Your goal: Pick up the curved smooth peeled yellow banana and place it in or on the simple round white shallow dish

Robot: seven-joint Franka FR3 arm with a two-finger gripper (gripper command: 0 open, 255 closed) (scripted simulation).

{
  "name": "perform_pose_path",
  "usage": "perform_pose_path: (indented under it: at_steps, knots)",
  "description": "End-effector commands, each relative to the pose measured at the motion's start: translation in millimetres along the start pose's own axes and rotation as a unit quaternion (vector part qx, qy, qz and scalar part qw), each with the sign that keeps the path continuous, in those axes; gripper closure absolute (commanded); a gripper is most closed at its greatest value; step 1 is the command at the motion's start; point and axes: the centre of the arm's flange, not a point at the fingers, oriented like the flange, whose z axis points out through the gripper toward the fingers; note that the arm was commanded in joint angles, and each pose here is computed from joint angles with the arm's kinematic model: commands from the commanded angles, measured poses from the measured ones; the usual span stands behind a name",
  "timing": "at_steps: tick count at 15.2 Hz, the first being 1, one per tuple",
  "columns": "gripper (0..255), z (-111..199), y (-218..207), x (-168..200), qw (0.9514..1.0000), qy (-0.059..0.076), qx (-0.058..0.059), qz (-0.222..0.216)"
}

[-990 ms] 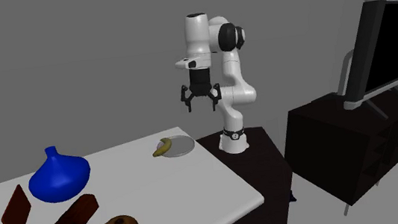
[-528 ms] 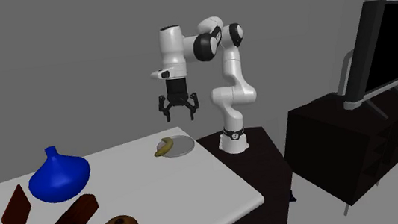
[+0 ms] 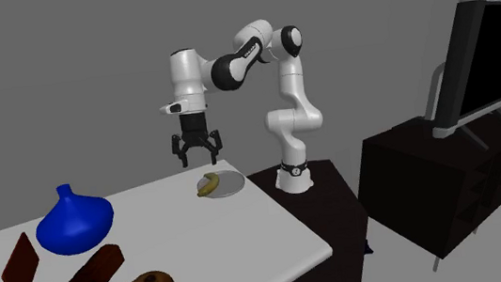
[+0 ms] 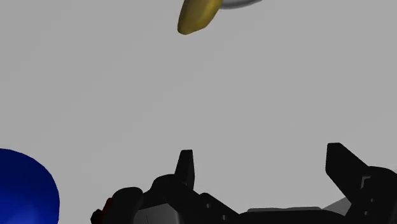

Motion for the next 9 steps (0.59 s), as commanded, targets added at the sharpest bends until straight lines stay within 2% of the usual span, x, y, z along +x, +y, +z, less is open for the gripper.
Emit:
perform_pose_path:
  at_steps: [1, 6, 9]
  knots:
    - [0, 10.5, 5.9, 0.5, 1.0000, 0.002, 0.000, 0.000]
    - [0, 36.9, 5.9, 0.6, 1.0000, 0.002, 0.000, 0.000]
    - [0, 39.9, 5.9, 0.6, 1.0000, 0.002, 0.000, 0.000]
